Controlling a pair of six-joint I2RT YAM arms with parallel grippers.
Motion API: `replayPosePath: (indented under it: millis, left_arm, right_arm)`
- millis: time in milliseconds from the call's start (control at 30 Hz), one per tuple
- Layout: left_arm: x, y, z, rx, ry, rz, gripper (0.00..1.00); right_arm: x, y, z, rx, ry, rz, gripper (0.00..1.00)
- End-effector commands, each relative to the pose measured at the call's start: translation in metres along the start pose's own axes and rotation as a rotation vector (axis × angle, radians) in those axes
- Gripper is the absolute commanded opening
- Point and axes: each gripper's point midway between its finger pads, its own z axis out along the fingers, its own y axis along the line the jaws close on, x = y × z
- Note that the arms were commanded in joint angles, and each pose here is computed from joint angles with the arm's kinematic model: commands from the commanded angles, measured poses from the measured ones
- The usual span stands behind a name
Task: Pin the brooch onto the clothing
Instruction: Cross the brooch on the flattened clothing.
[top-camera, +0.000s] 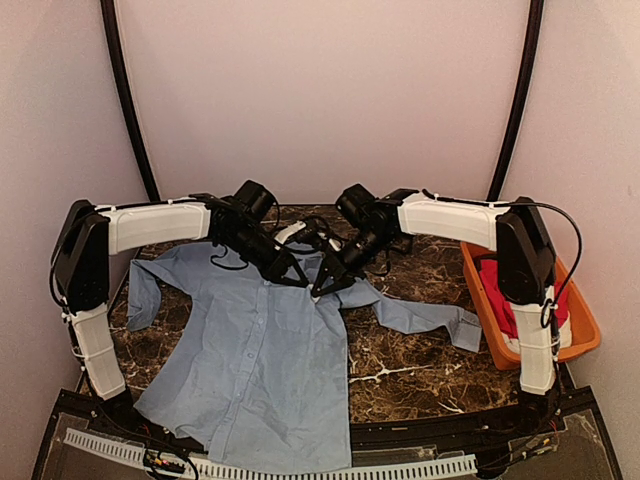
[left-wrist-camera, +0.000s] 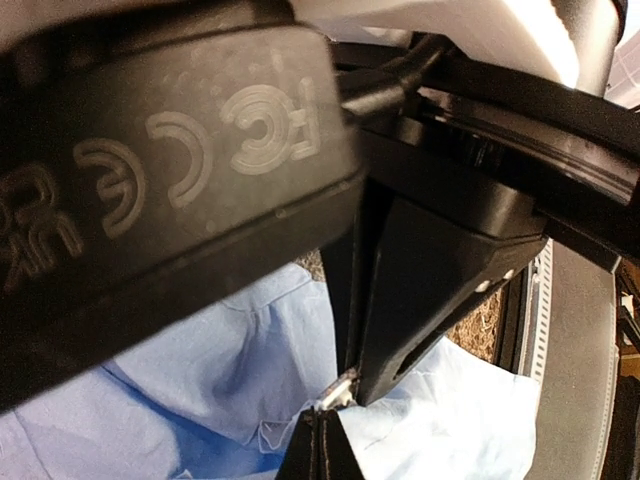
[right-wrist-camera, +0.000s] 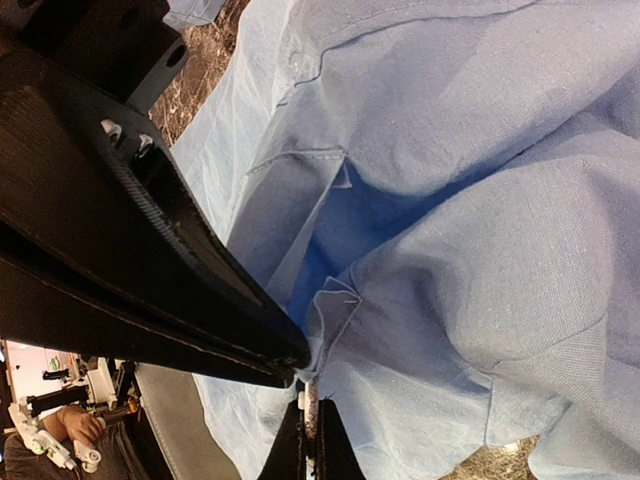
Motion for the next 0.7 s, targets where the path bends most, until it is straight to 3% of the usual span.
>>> replayPosePath:
  millis: [0, 400, 667]
  left_arm:
    - [-0.010, -0.006, -0.012, -0.037, -0.051, 0.047, 0.01]
    - [-0.019, 0.001, -0.018, -0.106, -0.112, 0.050, 0.01]
    - [-0.023, -0.020, -0.033, -0.064, -0.133, 0.057, 0.01]
  right_arm:
    - [0.000, 0.028, 0.007, -0.127, 0.017, -0.056, 0.00]
    - [0.015, 0.033, 0.019, -0.125, 0.073, -0.095, 0.00]
    - [0.007, 0.014, -0.001, -0.087, 0.010, -0.032, 0.00]
